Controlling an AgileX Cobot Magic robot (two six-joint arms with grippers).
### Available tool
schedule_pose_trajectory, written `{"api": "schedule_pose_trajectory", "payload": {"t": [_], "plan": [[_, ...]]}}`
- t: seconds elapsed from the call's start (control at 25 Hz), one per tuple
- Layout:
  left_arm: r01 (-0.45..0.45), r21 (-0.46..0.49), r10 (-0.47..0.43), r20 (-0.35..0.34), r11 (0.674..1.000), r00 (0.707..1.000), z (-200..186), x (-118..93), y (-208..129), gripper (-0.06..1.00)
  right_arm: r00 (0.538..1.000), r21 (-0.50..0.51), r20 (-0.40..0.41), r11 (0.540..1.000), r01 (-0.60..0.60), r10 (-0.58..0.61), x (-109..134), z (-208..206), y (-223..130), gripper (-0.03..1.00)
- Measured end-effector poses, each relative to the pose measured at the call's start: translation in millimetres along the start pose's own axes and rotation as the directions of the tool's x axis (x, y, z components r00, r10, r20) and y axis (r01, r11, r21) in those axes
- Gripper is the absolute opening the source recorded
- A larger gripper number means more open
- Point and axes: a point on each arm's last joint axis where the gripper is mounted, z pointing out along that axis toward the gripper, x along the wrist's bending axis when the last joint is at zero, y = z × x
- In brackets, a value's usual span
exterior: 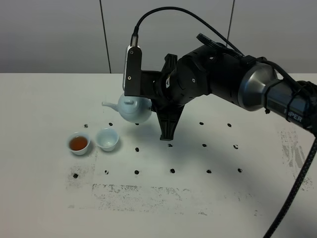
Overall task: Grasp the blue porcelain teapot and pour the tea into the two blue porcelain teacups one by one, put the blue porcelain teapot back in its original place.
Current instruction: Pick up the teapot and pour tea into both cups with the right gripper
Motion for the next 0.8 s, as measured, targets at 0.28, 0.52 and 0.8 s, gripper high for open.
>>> {"api": "schedule_pose_trajectory", "payload": {"t": [0.28, 0.52, 0.8], "plan": [[0.000, 0.000, 0.000, 0.000, 1.000, 1.000, 0.0, 0.0, 0.0, 0.30, 0.990, 0.035, 0.016, 0.990, 0.139, -0.140, -6.5, 28.6, 1.2, 0.03], [0.000, 0.000, 0.000, 0.000, 1.000, 1.000, 0.0, 0.0, 0.0, 0.30, 0.964, 0.104, 0.031, 0.960, 0.260, -0.265, -2.7, 40.7, 3.4, 0.03], [0.000, 0.000, 0.000, 0.000, 1.000, 1.000, 0.0, 0.0, 0.0, 0.30, 0.915, 0.152, 0.038, 0.907, 0.393, -0.402, 3.6, 44.6, 10.2, 0.03]]}}
